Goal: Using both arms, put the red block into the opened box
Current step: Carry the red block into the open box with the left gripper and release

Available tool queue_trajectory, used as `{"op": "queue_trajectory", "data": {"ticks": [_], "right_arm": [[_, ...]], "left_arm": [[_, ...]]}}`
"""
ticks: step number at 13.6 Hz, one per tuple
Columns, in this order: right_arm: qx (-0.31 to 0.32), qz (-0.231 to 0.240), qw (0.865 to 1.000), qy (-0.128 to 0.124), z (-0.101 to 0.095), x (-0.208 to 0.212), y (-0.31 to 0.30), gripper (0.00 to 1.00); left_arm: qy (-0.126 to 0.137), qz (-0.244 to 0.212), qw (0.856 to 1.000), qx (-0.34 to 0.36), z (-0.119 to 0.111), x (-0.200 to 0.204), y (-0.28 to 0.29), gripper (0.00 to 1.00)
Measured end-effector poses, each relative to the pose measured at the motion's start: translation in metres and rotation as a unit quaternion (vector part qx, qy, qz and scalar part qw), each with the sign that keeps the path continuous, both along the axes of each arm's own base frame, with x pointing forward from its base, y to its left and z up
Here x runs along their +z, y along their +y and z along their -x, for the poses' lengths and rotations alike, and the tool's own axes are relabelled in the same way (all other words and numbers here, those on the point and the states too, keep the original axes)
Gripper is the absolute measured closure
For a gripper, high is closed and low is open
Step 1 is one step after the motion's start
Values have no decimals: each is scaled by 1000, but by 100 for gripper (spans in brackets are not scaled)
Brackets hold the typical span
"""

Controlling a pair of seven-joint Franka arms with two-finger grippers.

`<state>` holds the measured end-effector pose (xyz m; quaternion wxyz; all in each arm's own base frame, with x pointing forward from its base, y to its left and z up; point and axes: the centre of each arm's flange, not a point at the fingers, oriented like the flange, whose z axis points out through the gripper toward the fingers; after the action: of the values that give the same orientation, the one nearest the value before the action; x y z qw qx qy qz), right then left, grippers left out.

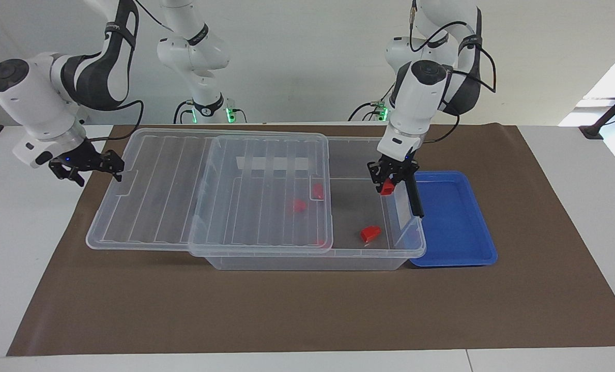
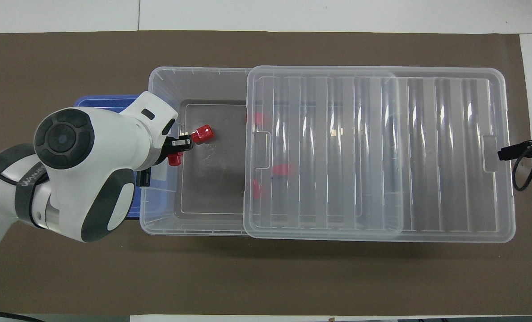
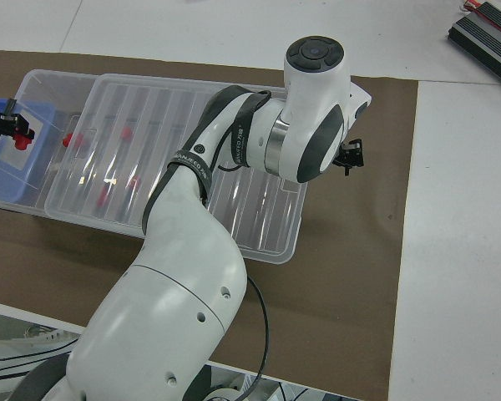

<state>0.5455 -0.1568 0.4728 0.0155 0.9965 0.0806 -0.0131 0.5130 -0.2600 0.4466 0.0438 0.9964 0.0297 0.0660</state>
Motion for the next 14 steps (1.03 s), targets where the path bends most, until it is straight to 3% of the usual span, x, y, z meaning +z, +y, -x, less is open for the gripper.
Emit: {"op": "queue_trajectory", "data": {"ticks": [5, 10, 14], "right_arm": [[5, -1, 1000, 9, -6, 29, 6, 0], [14, 0, 1000, 13, -15, 73, 18, 0], [5, -2, 1000, 23, -15, 77, 18, 0]], "left_arm": [[3, 9, 1000, 3, 16, -48, -42, 66], [32, -2, 999, 17, 36, -85, -64, 66], [50, -10, 998, 36, 43, -106, -71, 66]]}}
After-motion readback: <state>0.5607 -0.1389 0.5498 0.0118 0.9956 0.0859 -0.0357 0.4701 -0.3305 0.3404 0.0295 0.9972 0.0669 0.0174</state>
